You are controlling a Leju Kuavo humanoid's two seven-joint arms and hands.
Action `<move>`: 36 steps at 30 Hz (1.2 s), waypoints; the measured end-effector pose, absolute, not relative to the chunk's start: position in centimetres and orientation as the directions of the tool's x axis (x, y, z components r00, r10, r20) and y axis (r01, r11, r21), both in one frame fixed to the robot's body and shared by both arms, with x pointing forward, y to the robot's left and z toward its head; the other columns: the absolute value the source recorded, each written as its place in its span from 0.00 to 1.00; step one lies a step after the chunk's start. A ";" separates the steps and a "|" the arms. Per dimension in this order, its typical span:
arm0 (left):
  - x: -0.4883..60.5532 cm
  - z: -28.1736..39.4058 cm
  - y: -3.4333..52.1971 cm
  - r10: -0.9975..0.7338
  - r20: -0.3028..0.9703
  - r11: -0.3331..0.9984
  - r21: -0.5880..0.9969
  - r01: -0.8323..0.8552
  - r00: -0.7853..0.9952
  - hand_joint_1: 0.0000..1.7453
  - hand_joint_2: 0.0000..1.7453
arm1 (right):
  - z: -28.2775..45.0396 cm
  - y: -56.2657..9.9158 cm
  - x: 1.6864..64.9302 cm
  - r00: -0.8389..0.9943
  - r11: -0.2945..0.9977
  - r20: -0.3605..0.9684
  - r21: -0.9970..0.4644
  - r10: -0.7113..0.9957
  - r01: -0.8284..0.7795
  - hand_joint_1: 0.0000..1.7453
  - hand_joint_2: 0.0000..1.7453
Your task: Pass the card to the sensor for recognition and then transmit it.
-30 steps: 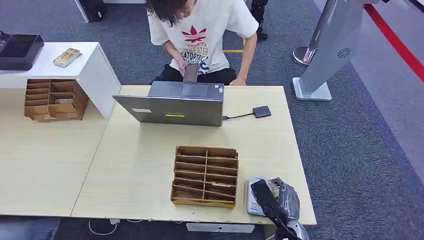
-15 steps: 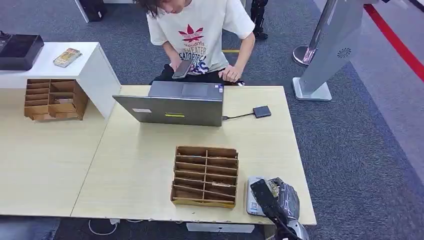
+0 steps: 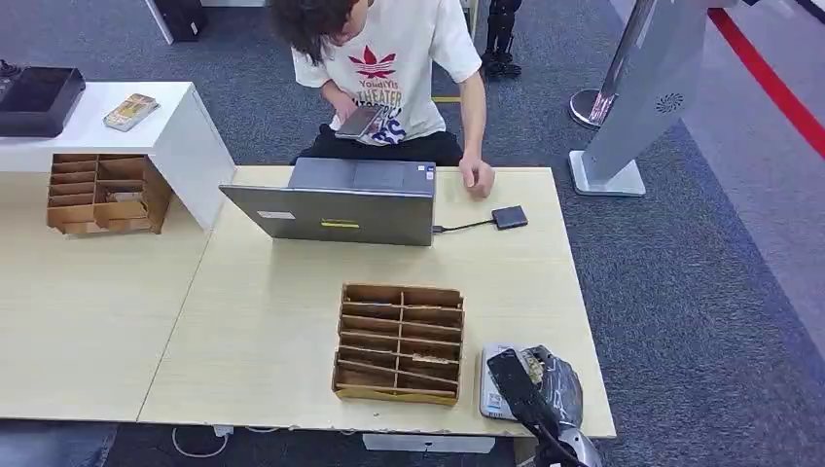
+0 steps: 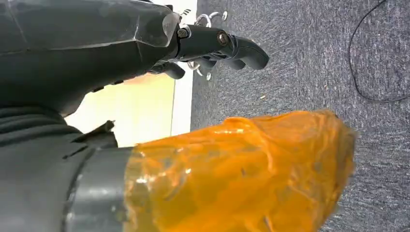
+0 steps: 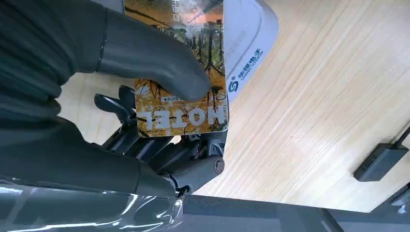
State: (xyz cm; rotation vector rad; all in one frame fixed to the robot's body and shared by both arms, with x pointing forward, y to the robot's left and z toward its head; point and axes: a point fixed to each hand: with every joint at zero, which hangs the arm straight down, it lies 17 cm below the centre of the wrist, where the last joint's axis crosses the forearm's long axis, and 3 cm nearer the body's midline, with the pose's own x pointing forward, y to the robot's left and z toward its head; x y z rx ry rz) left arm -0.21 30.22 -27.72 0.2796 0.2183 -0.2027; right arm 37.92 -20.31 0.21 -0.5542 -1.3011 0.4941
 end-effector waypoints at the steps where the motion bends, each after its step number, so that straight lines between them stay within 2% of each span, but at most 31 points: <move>1: -0.2 -27.7 30.3 -0.167 -0.241 0.941 0.251 0.227 0.956 0.00 0.00 | 0.2 -20.3 37.9 0.200 0.772 0.753 -0.635 0.627 -0.030 1.00 1.00; 4: -0.2 -27.7 30.2 -0.171 -0.237 0.941 0.250 0.230 0.956 0.00 0.00 | 0.2 -20.4 37.9 0.200 0.772 0.753 -0.635 0.626 -0.027 1.00 1.00; 7: 0.6 -27.8 28.5 -0.256 -0.201 0.925 0.232 0.300 0.946 0.00 0.00 | 0.0 -21.2 37.1 0.233 0.777 0.755 -0.630 0.612 0.001 1.00 1.00; 13: 0.9 -27.7 25.5 -0.288 -0.186 0.927 0.194 0.322 0.939 0.00 0.00 | -0.1 -21.6 36.1 0.245 0.778 0.756 -0.628 0.607 0.011 1.00 1.00; 36: 0.7 -27.6 24.4 -0.291 -0.186 0.929 0.180 0.324 0.939 0.00 0.00 | -0.3 -22.0 35.6 0.254 0.778 0.756 -0.628 0.604 0.020 1.00 1.00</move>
